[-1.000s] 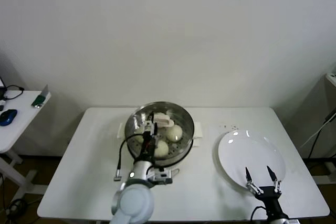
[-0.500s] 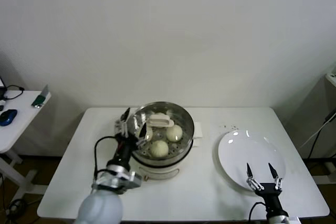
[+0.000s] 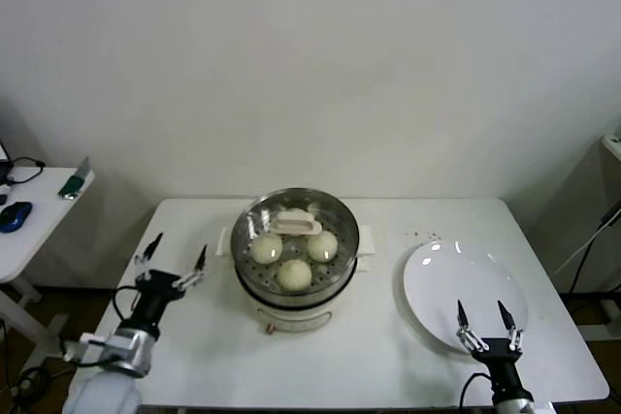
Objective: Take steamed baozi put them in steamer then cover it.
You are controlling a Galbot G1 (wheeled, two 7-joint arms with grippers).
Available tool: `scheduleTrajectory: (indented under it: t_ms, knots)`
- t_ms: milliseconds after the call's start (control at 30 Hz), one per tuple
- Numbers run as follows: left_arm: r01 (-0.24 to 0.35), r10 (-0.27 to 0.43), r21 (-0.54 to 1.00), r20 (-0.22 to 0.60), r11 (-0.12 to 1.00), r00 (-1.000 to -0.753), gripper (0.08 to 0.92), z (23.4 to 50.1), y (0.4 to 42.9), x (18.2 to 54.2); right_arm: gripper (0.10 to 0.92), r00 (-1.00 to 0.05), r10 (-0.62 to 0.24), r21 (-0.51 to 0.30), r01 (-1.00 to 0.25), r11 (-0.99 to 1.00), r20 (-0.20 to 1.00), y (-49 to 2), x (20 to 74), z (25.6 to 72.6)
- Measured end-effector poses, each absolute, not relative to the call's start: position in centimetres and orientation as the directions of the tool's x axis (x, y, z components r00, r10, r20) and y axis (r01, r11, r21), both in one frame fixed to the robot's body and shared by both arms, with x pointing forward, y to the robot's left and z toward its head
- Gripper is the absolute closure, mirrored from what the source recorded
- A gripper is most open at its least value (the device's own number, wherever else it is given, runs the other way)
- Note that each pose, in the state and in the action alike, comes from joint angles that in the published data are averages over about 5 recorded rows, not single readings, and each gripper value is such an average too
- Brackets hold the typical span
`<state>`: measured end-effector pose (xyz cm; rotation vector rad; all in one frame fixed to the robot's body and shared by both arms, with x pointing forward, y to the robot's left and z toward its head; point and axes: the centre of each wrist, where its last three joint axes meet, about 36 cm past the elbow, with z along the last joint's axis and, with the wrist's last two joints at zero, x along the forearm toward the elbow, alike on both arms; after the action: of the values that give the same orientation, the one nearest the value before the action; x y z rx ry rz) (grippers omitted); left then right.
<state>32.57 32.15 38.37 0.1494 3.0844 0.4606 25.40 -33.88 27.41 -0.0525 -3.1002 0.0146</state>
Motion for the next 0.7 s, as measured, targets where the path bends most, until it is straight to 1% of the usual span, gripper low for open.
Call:
scheduleTrajectory:
  t_ms: [133,333,500,700]
  knots:
    - [0.067,0.068,0.179,-0.002,0.982,-0.998,0.177,35.6,34.1,31.8,0.200,-0.999,0.033,-0.009,0.032,0.999,0.038,-33.9,25.3,27.2]
    - [0.032,0.031,0.085,0.008,0.996,-0.999,0.177,32.6,35.5,30.2,0.200,-0.999,0.035,-0.007,0.034,0.999,0.036,-33.9,25.4,27.1]
    - [0.013,0.012,0.044,0.011,0.999,-1.000,0.177,31.1,35.9,29.4,0.200,-0.999,0.037,-0.008,0.036,0.999,0.036,-33.9,25.5,27.1]
    - [0.006,0.005,0.019,0.014,1.000,-1.000,0.177,30.1,35.9,28.7,0.200,-0.999,0.042,-0.006,0.041,0.999,0.034,-33.9,25.5,27.0]
